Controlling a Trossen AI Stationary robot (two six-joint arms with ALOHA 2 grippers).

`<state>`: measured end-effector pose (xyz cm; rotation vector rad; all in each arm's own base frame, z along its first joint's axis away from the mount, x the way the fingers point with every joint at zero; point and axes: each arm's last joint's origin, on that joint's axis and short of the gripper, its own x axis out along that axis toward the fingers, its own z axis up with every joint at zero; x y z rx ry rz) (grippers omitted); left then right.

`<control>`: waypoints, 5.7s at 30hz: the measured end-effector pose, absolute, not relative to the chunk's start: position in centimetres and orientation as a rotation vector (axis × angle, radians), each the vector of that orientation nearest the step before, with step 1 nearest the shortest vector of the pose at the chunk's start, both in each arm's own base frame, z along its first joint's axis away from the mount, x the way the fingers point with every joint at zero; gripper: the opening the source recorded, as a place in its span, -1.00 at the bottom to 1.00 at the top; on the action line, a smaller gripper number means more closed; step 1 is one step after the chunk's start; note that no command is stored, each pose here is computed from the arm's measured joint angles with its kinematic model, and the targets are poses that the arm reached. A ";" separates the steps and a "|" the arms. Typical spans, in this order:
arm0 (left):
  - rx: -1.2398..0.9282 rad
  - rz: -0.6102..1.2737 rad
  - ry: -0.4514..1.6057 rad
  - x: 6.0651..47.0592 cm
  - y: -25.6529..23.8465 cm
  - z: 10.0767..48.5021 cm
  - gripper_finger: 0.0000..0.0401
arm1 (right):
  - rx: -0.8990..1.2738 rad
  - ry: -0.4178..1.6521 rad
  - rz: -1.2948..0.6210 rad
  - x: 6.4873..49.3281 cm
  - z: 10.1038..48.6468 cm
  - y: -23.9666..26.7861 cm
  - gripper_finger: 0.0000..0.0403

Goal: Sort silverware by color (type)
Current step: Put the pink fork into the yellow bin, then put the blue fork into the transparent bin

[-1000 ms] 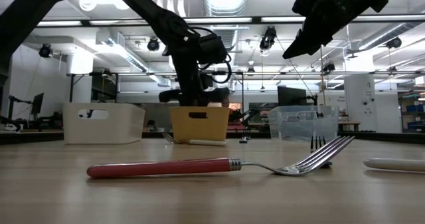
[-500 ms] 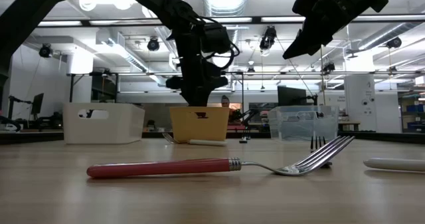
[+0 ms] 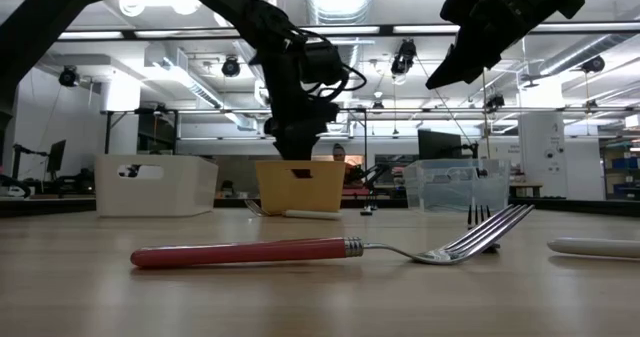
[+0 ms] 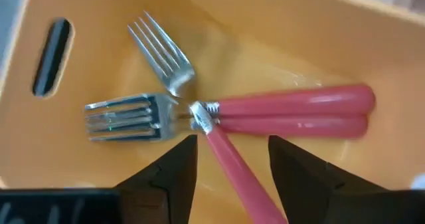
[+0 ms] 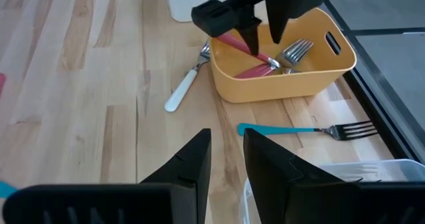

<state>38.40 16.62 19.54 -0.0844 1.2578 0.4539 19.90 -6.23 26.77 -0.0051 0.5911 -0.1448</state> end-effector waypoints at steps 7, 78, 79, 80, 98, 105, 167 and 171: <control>-0.093 0.466 1.255 38.7 17.3 18.3 -0.16 | -0.005 0.591 -0.145 19.9 26.8 -6.2 -0.61; -0.252 0.614 1.239 38.3 16.9 18.7 -0.46 | 0.105 0.570 -0.181 20.0 26.9 -6.2 -0.61; -0.241 0.606 1.229 38.2 16.8 19.1 -0.45 | 0.120 0.569 -0.185 20.0 26.9 -6.2 -0.61; -0.228 0.597 1.221 38.2 16.6 19.6 -0.43 | 0.140 0.569 -0.191 20.0 26.8 -6.2 -0.61; 0.133 0.058 1.215 34.8 8.3 24.6 -0.42 | 0.494 0.636 -0.209 20.0 25.6 -3.9 -0.61; 0.235 -0.004 1.121 32.0 5.8 22.0 -0.42 | 0.544 0.669 -0.129 20.3 25.4 -1.3 -0.61; 0.039 -0.027 0.583 31.0 -8.6 22.5 -0.43 | 0.943 1.040 -0.283 24.5 20.0 10.3 -0.61; -0.013 -0.061 0.593 30.4 -10.4 22.4 -0.43 | 0.926 1.117 -0.356 25.6 20.0 11.3 -0.61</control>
